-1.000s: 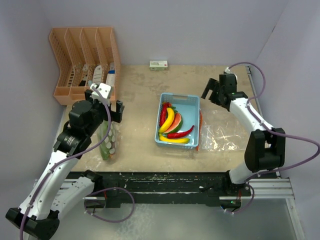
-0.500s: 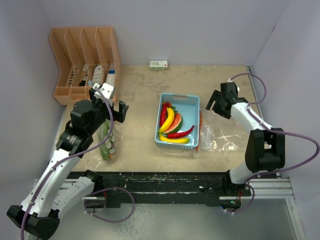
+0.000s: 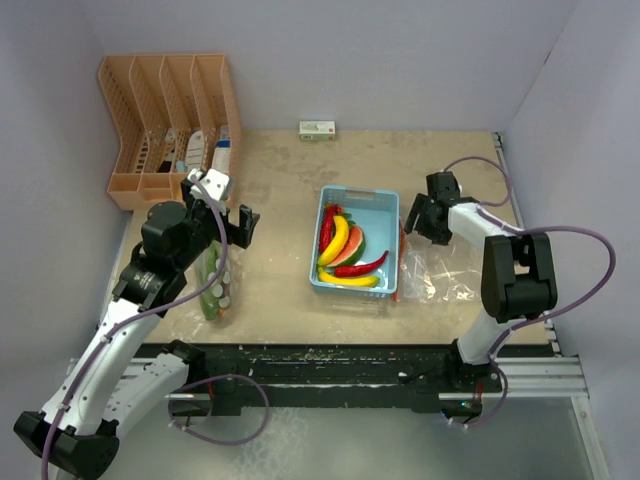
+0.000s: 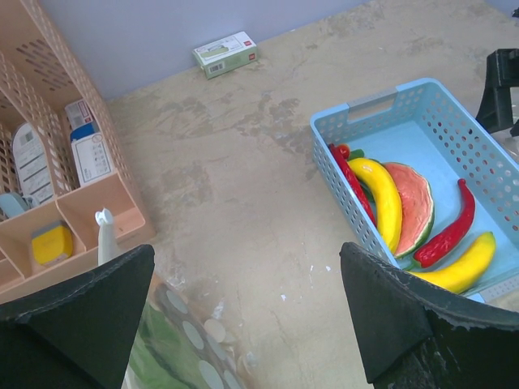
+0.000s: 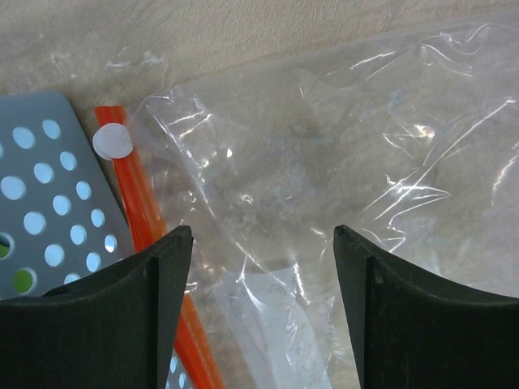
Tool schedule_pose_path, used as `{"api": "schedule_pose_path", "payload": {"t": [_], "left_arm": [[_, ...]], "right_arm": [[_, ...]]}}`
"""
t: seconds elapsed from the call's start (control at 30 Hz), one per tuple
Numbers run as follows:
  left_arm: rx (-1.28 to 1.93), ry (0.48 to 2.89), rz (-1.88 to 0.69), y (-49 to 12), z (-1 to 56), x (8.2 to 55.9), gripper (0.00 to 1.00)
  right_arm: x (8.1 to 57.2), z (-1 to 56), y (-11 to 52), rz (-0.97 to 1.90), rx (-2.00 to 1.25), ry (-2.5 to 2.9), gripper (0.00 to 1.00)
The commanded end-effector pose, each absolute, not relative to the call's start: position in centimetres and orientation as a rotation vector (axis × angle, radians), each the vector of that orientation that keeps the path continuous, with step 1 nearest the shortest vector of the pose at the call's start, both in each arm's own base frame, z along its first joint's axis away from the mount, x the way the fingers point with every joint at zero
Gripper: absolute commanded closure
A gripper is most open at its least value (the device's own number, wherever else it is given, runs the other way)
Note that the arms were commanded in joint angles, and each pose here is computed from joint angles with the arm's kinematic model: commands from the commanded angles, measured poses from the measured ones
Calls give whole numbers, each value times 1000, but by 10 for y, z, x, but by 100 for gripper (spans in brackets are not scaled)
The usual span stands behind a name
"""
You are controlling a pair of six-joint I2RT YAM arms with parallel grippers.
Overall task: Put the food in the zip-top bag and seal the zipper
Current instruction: Pick up the zipper food storage bag at the corner of the board.
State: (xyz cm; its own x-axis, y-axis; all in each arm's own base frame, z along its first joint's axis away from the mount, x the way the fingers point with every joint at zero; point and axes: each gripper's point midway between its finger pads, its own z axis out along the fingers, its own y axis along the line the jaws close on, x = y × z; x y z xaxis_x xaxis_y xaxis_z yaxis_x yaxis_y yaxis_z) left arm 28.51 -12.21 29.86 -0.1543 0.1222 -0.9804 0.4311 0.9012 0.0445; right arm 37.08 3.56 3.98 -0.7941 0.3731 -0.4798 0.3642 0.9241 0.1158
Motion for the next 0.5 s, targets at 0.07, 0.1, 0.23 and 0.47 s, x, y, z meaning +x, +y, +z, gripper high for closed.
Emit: {"api": "schedule_pose_path", "payload": {"t": [0.07,0.1,0.23,0.47], "left_arm": [[430,1652,-304,-125,314,284,1],[429,1652,-302,-124,314,284,1],[428,1655,-305,-125,314,283,1],[430,1653,-313,-125,317,281,1]], "right_arm": [[376,39,39,43,508,2548,53],[374,38,41,58,505,2558,63],[367,38,45,93,503,2569,100],[372,90,22,-29,507,2414,100]]}}
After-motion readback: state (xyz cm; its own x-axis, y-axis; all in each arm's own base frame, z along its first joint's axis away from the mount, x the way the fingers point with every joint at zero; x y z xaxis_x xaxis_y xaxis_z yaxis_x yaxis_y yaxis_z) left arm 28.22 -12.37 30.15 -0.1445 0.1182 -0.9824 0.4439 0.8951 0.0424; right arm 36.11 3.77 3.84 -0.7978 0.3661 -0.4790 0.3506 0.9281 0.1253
